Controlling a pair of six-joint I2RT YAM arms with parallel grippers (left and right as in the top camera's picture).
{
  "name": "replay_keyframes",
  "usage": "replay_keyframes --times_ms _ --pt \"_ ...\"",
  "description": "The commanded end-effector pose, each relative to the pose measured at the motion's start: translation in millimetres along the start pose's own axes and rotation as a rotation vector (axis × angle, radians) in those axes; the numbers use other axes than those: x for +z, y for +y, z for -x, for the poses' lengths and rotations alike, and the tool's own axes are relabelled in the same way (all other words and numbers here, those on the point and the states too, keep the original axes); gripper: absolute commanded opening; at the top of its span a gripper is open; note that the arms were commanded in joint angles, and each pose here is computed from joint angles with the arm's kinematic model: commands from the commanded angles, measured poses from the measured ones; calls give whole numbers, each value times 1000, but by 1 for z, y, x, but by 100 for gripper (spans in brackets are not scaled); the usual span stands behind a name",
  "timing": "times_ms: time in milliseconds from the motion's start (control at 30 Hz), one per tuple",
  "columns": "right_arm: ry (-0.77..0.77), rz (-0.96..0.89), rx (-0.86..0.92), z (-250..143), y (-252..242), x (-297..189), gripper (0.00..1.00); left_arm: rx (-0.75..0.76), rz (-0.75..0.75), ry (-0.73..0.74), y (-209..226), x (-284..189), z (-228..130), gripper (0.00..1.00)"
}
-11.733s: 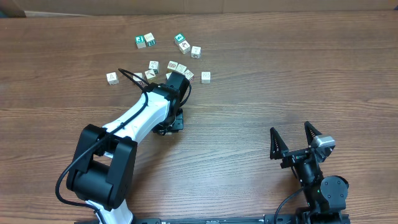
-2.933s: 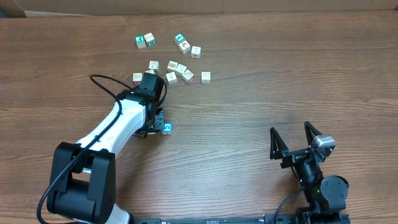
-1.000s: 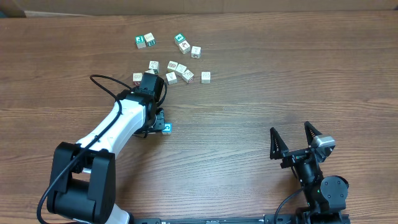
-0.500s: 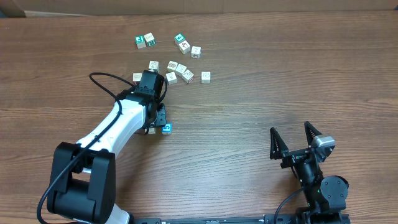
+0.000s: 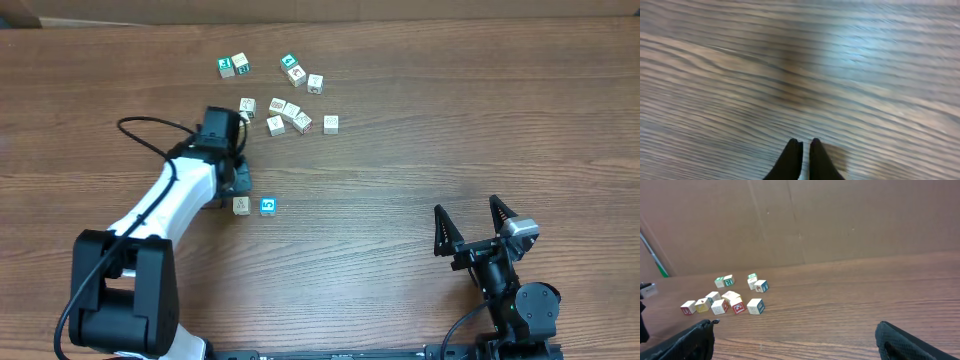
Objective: Form a horizontal line
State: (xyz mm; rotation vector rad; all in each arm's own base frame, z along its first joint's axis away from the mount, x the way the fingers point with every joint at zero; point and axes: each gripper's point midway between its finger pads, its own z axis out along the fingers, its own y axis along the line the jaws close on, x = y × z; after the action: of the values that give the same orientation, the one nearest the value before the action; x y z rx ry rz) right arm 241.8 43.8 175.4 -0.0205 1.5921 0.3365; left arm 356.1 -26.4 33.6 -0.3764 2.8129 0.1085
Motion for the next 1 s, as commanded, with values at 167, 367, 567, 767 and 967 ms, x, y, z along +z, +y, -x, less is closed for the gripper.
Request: replay_keyframes --times_ms 167,367,567,767,967 --pt "-2 -3 2 -2 -1 0 100 -13 -64 22 1 0 -1 4" --pt "-2 -3 2 -2 -1 0 100 -7 -95 88 -7 9 -14 4" --pt "-2 -3 2 -2 -1 0 100 -2 -90 145 -5 11 -27 4" --pt "-3 -3 2 -2 -1 0 100 7 -159 196 -16 8 -38 4" --pt "-2 -3 2 -2 -1 0 100 11 -161 211 -16 7 -41 4"
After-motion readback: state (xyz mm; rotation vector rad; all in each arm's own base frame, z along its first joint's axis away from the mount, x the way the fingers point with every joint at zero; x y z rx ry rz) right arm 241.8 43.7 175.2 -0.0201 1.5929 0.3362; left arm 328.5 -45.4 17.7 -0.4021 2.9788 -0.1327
